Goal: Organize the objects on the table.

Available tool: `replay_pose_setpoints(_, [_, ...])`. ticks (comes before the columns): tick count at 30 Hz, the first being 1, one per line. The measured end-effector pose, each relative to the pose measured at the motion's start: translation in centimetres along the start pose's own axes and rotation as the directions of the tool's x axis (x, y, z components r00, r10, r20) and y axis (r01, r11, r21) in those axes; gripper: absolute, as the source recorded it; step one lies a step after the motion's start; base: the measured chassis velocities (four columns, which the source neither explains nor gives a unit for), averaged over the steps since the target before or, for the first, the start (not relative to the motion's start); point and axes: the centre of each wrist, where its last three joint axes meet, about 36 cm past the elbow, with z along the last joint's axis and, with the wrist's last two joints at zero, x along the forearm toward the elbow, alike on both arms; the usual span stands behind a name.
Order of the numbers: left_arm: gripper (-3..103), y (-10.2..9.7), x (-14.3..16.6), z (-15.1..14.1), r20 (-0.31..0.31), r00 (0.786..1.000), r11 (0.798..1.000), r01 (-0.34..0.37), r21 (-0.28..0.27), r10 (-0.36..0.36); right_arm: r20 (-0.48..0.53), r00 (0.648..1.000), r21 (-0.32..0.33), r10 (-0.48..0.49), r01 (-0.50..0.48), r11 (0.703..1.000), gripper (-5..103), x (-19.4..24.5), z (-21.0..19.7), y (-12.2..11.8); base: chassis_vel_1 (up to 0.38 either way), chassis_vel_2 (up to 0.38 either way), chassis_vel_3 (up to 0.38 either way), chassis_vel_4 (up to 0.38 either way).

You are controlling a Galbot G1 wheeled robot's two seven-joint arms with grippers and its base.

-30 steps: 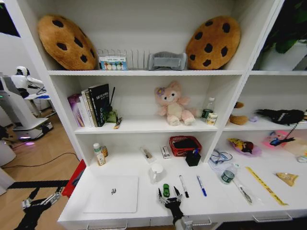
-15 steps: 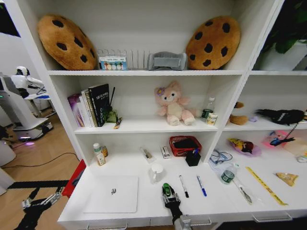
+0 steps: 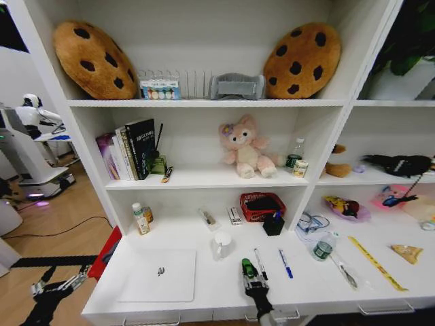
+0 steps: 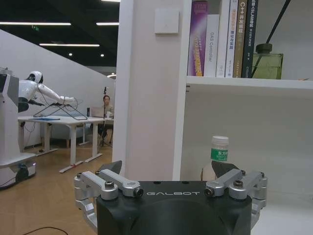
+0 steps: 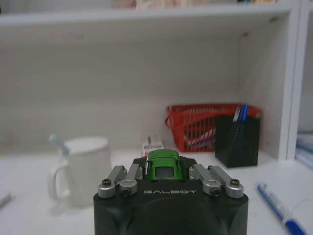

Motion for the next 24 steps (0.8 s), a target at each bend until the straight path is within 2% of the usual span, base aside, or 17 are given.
replay_pose_setpoints(1, [100,0.0,0.0,0.0,0.0,1.0,1.0,0.0,0.0,0.0,0.046,0.999,0.0,0.006,-0.006,1.0,36,0.2,-2.4,-0.9,0.0,0.0,0.0,0.0])
replay_pose_setpoints(3, [100,0.0,0.0,0.0,0.0,1.0,1.0,0.0,0.0,0.0,0.072,0.997,-0.003,0.003,-0.002,1.0,36,0.2,-3.9,-1.4,0.0,0.0,0.0,0.0])
replay_pose_setpoints(4, [100,0.0,0.0,0.0,0.0,1.0,1.0,0.0,0.0,0.0,0.1,0.995,-0.034,-0.014,0.018,0.999,36,0.1,-6.9,-2.2,0.0,0.0,0.0,0.0])
replay_pose_setpoints(6, [100,0.0,0.0,0.0,0.0,1.0,1.0,0.0,0.0,0.0,0.103,0.994,-0.054,-0.027,0.032,0.998,36,0.0,-8.2,-2.6,0.0,0.0,0.0,0.0])
replay_pose_setpoints(7, [100,0.0,0.0,0.0,0.0,1.0,1.0,0.0,0.0,0.0,0.115,0.991,-0.077,-0.072,0.081,0.994,36,-0.6,-11.4,-3.3,0.0,0.0,0.0,0.0])
replay_pose_setpoints(9, [100,0.0,0.0,0.0,0.0,1.0,1.0,0.0,0.0,0.0,0.126,0.988,-0.076,-0.094,0.104,0.992,36,-1.0,-12.7,-3.6,0.0,0.0,0.0,0.0])
replay_pose_setpoints(13, [100,0.0,0.0,0.0,0.0,1.0,1.0,0.0,0.0,0.0,0.127,0.987,-0.075,-0.097,0.107,0.991,36,-1.1,-12.8,-3.6,0.0,0.0,0.0,0.0])
replay_pose_setpoints(15, [100,0.0,0.0,0.0,0.0,1.0,1.0,0.0,0.0,0.0,0.16,0.976,-0.054,-0.151,0.162,0.985,36,-2.7,-15.8,-4.2,0.0,0.0,0.0,0.0])
replay_pose_setpoints(19, [100,0.0,0.0,0.0,0.0,1.0,1.0,0.0,0.0,0.0,0.181,0.966,-0.032,-0.186,0.194,0.98,36,-4.0,-17.4,-4.6,0.0,0.0,0.0,0.0])
replay_pose_setpoints(20, [100,0.0,0.0,0.0,0.0,1.0,1.0,0.0,0.0,0.0,0.184,0.954,0.007,-0.236,0.239,0.971,36,-6.0,-18.5,-5.0,0.0,0.0,0.0,0.0])
replay_pose_setpoints(21, [100,0.0,0.0,0.0,0.0,1.0,1.0,0.0,0.0,0.0,0.184,0.954,0.007,-0.236,0.239,0.971,36,-6.0,-18.5,-5.0,0.0,0.0,0.0,0.0])
replay_pose_setpoints(23, [100,0.0,0.0,0.0,0.0,1.0,1.0,0.0,0.0,0.0,0.227,0.913,0.082,-0.338,0.328,0.941,36,-11.6,-22.7,-5.6,0.0,0.0,0.0,0.0])
replay_pose_setpoints(24, [100,0.0,0.0,0.0,0.0,1.0,1.0,0.0,0.0,0.0,0.227,0.913,0.082,-0.338,0.328,0.941,36,-11.6,-22.7,-5.6,0.0,0.0,0.0,0.0])
